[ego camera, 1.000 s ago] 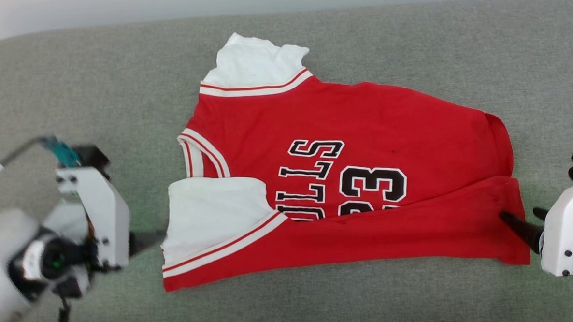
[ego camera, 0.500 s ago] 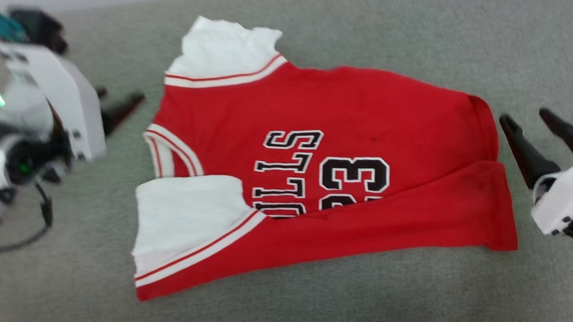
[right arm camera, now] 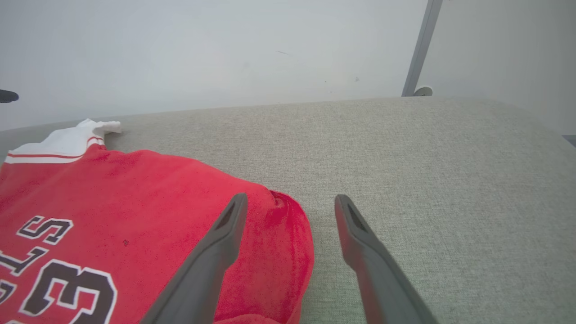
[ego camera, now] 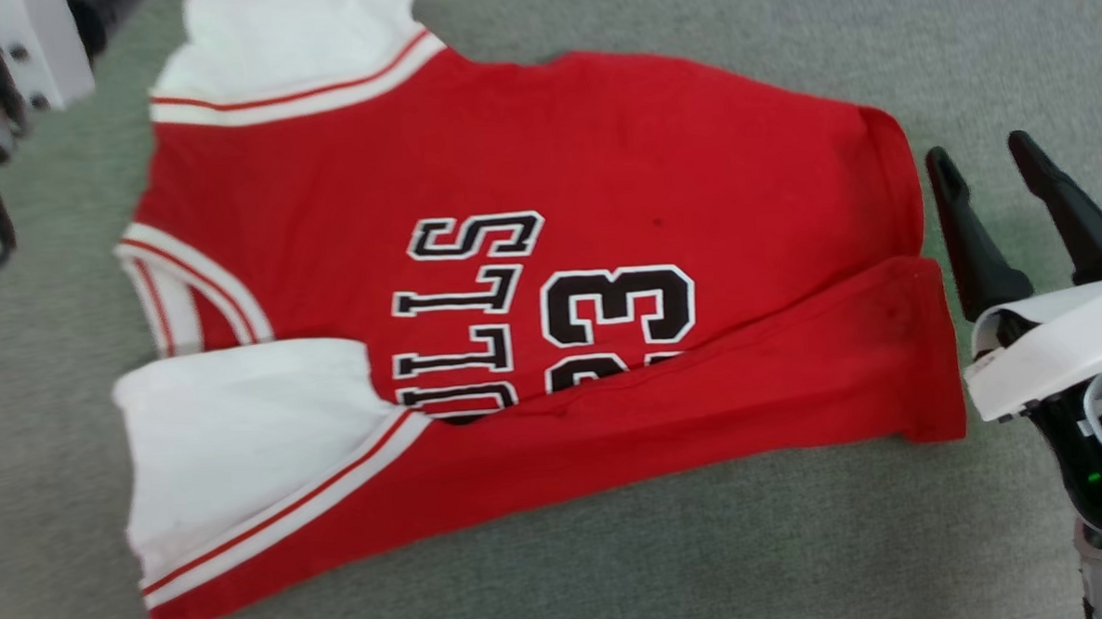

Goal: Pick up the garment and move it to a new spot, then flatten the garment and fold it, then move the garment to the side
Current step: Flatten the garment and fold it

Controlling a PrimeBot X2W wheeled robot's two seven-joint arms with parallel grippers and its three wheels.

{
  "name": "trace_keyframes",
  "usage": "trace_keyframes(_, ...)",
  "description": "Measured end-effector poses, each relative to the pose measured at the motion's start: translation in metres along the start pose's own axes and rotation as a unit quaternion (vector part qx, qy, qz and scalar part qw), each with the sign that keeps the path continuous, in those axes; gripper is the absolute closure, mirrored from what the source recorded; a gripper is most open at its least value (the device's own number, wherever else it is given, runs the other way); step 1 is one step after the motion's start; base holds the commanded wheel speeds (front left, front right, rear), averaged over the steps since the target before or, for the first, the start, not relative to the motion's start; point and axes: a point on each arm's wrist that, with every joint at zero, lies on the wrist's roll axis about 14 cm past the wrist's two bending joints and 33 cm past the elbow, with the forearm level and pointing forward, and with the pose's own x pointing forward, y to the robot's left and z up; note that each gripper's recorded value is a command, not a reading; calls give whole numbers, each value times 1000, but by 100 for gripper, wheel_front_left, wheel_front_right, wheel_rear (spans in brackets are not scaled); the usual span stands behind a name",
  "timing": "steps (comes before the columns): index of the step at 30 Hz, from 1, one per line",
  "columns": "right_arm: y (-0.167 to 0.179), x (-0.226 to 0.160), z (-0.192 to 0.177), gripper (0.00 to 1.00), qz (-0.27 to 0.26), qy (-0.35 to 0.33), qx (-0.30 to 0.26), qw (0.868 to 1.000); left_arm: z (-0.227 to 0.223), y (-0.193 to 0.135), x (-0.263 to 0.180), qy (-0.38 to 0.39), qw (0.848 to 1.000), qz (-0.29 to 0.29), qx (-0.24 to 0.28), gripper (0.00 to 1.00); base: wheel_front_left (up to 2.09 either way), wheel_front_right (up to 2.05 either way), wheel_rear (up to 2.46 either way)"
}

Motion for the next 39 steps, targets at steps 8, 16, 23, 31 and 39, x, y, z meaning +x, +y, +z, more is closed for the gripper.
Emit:
trace_keyframes(8,-8,8,-27,0,-12,26,2,1000,-2,-1,45,34,999,-14,-16,0,0,0,0)
trace_keyframes(16,-14,13,-41,0,-18,44,-1,999,-35,6,74,127,992,4,-11,0,0,0,0)
trace_keyframes(23,-19,13,-51,0,-26,59,2,998,-53,8,87,179,984,16,-2,65,0,0,0)
trace_keyframes(31,-11,25,-41,0,-7,82,18,996,-51,1,94,173,985,4,-17,100,0,0,0)
trace_keyframes(39,2,54,-28,0,25,148,-3,989,-44,-5,87,152,988,-4,-9,100,0,0,0)
